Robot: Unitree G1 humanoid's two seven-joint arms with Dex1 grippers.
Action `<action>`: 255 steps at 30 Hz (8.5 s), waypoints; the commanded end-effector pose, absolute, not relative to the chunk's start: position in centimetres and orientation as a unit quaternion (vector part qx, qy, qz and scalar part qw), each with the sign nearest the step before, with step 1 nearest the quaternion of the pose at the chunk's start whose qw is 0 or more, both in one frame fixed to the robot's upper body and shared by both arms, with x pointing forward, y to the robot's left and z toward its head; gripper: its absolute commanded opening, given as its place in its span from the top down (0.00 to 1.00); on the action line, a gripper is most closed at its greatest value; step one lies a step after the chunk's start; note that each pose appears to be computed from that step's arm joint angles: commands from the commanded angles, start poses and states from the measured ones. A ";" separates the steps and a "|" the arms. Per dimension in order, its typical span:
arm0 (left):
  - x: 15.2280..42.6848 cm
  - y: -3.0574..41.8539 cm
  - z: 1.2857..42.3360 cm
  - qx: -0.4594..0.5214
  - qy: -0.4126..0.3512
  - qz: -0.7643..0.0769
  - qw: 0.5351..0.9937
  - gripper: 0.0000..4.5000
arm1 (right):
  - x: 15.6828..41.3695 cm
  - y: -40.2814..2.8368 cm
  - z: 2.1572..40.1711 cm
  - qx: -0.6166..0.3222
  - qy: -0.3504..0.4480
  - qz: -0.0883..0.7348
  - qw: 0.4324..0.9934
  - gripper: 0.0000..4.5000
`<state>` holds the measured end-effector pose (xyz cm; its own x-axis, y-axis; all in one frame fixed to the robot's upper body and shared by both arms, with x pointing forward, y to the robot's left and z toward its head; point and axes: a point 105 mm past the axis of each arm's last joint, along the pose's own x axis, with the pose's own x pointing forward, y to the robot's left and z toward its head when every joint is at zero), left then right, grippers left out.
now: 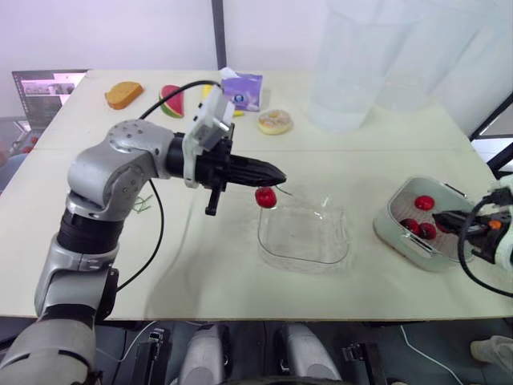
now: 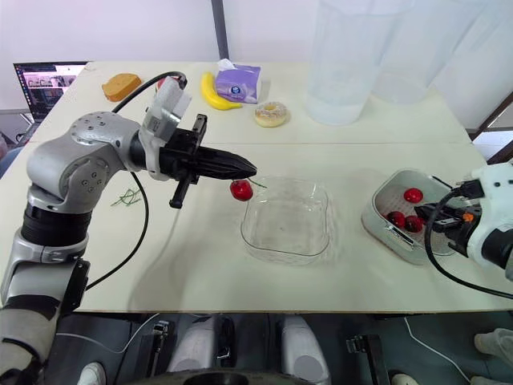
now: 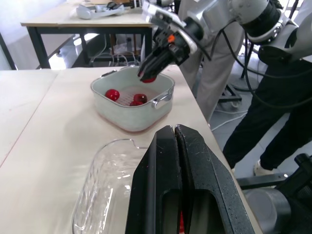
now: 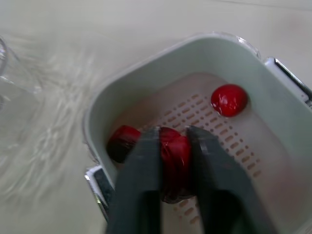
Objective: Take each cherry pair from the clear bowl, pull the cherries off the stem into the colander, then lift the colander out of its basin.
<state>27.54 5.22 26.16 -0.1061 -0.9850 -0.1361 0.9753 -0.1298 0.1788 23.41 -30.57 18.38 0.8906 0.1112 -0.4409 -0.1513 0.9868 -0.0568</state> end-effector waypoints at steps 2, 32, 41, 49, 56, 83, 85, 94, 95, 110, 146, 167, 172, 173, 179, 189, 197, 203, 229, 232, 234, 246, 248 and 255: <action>27.2 5.3 27.3 0.118 -0.045 -0.747 0.653 1.00 | 23.7 -30.8 20.3 -0.060 0.179 0.057 0.980 0.24; 27.3 4.4 27.2 0.148 -0.069 -0.764 0.624 1.00 | 25.3 -5.5 23.2 -0.012 0.080 0.550 0.831 0.02; 27.3 4.0 27.4 0.143 -0.069 -0.761 0.629 1.00 | 25.7 -5.5 23.3 -0.007 0.074 0.548 0.833 0.14; 26.9 4.3 27.2 0.141 -0.069 -0.761 0.629 1.00 | 25.4 -5.4 23.4 -0.007 0.072 0.552 0.831 0.88; 26.9 4.2 27.4 0.135 -0.071 -0.761 0.631 1.00 | 25.3 -5.7 22.9 -0.019 0.083 0.548 0.832 0.89; 27.2 4.9 27.5 0.121 -0.063 -0.749 0.648 1.00 | 24.6 -18.7 23.7 -0.027 0.085 0.340 0.936 0.89; 27.1 4.9 27.2 0.120 -0.062 -0.749 0.648 1.00 | 24.5 -22.9 23.2 -0.071 0.108 0.247 0.960 0.89; 26.9 4.8 26.8 0.123 -0.059 -0.752 0.644 1.00 | 23.4 -30.6 19.9 -0.106 0.170 0.079 0.977 0.89; 26.9 4.8 26.9 0.123 -0.059 -0.753 0.644 1.00 | 23.4 -30.8 19.3 -0.108 0.178 0.072 0.975 0.89; 26.9 4.9 26.8 0.125 -0.059 -0.757 0.639 1.00 | 22.4 -26.9 24.0 -0.059 0.059 0.185 0.979 0.02; 34.0 27.6 16.3 0.108 0.107 -0.257 0.955 1.00 | 20.3 -13.9 21.0 -0.124 0.021 0.502 0.856 0.02; 32.9 27.4 17.3 0.111 0.100 -0.320 0.935 0.01 | 21.1 -14.3 21.3 -0.112 0.020 0.494 0.862 0.00; 32.6 24.1 21.4 0.134 0.065 -0.406 0.902 0.01 | 21.9 -16.2 21.5 -0.110 0.027 0.455 0.883 0.00; 32.4 23.6 21.7 0.137 0.062 -0.419 0.895 0.01 | 22.0 -16.6 21.5 -0.108 0.030 0.448 0.887 0.00; 27.7 19.0 23.6 0.109 0.059 -0.557 0.821 0.01 | 21.7 -20.9 21.4 -0.085 0.055 0.359 0.928 0.00; 23.7 16.6 21.1 0.146 0.023 -0.600 0.786 0.01 | 17.5 -27.0 20.6 -0.105 0.089 0.259 0.956 0.00; 24.1 16.5 20.7 0.143 0.026 -0.607 0.781 0.01 | 17.2 -26.2 20.0 -0.108 0.094 0.260 0.955 0.00; 24.2 15.7 20.9 0.145 0.020 -0.618 0.772 0.01 | 17.1 -26.8 19.5 -0.122 0.121 0.236 0.956 0.00; 23.4 12.1 20.5 0.163 -0.019 -0.665 0.729 0.01 | 22.7 -28.2 17.0 -0.201 0.359 0.251 0.876 0.00; 23.5 11.9 20.5 0.159 -0.021 -0.663 0.732 0.00 | 22.9 -27.9 16.6 -0.198 0.359 0.257 0.875 0.13; 23.5 11.8 20.6 0.157 -0.022 -0.662 0.733 0.00 | 23.0 -27.8 16.3 -0.198 0.359 0.260 0.874 0.28; 23.6 11.8 20.6 0.148 -0.020 -0.661 0.736 0.00 | 23.3 -27.8 15.7 -0.207 0.352 0.263 0.874 0.95; 23.6 11.8 20.5 0.148 -0.017 -0.662 0.735 0.00 | 23.3 -28.0 15.9 -0.213 0.352 0.259 0.874 0.95; 23.7 11.9 20.2 0.146 -0.012 -0.664 0.733 0.00 | 23.4 -28.4 18.1 -0.235 0.333 0.246 0.879 0.95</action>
<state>23.79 11.99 19.71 0.1254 -0.9742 -0.1874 0.9744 0.0853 0.2082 22.88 -28.11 15.66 0.5951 0.3141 -0.7397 -0.6034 0.7826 -0.1531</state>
